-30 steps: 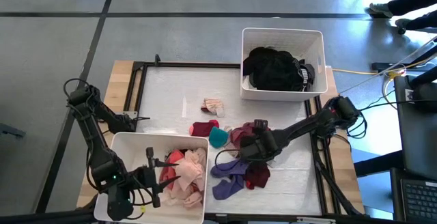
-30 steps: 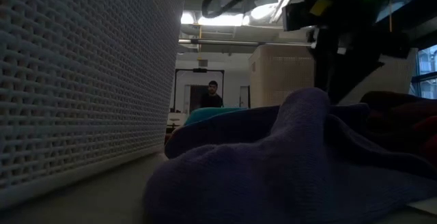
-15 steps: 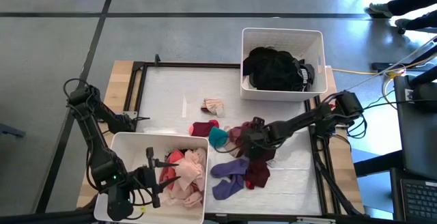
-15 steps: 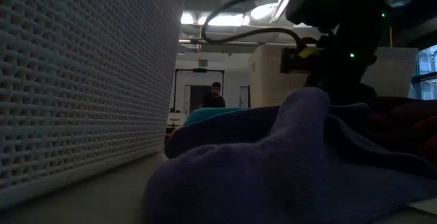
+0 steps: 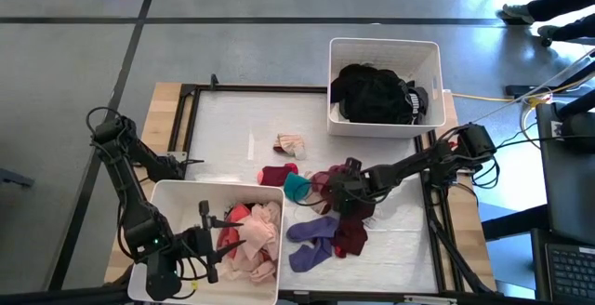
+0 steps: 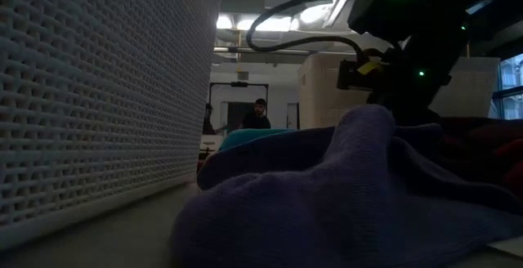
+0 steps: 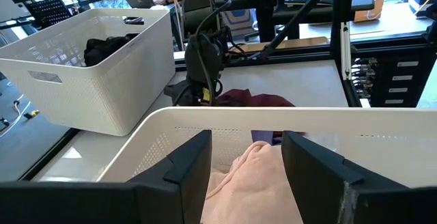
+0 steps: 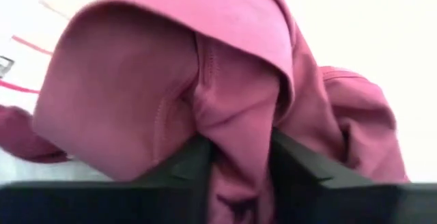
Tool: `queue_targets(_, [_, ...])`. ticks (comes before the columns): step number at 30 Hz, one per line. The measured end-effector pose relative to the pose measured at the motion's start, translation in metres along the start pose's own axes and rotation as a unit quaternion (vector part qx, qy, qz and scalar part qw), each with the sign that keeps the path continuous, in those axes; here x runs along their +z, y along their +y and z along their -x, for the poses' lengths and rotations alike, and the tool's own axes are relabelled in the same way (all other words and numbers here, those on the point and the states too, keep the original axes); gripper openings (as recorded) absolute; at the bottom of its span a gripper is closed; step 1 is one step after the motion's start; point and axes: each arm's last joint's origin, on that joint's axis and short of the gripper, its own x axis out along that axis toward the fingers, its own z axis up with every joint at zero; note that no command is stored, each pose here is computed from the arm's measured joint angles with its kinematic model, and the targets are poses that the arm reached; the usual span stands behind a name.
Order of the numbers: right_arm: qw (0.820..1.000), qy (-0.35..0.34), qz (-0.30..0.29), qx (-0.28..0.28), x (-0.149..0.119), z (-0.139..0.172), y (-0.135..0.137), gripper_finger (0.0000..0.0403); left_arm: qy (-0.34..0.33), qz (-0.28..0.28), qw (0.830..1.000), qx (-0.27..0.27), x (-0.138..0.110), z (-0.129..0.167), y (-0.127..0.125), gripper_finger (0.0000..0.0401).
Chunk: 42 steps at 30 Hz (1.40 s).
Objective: Sort clothes
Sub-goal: Put the red underwear into the bottom white laundry bin
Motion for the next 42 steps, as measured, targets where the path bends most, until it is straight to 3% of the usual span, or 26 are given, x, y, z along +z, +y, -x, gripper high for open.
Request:
queue_targets(4, [1.0,0.0,0.005,-0.009,-0.001,0.0,-0.001,0.0038,0.0,-0.001,1.0,0.0,0.0,0.0,0.0,0.0169])
queue_targets(6, [1.0,0.0,0.014,-0.012,-0.001,0.001,-0.001,0.0018,0.0,-0.005,1.0,0.0,0.0,0.0,0.0,0.0169])
queue_targets(12, [1.0,-0.005,0.015,0.003,0.009,0.018,-0.003,0.0053,0.0,-0.006,1.0,0.0,0.0,0.0,0.0,0.0169])
queue_targets(18, [0.998,-0.045,0.034,0.009,0.029,0.054,0.004,0.0018,0.0,-0.006,1.0,0.0,0.0,0.0,0.0,0.0169])
queue_targets(25, [0.993,-0.096,0.064,0.013,0.055,0.09,0.02,0.0031,0.0,-0.006,1.0,0.0,0.0,0.0,0.0,0.0169])
queue_targets(42, [0.953,-0.267,0.131,0.059,0.113,0.186,0.054,0.003,0.0,-0.006,1.0,0.0,0.0,0.0,0.0,0.0169])
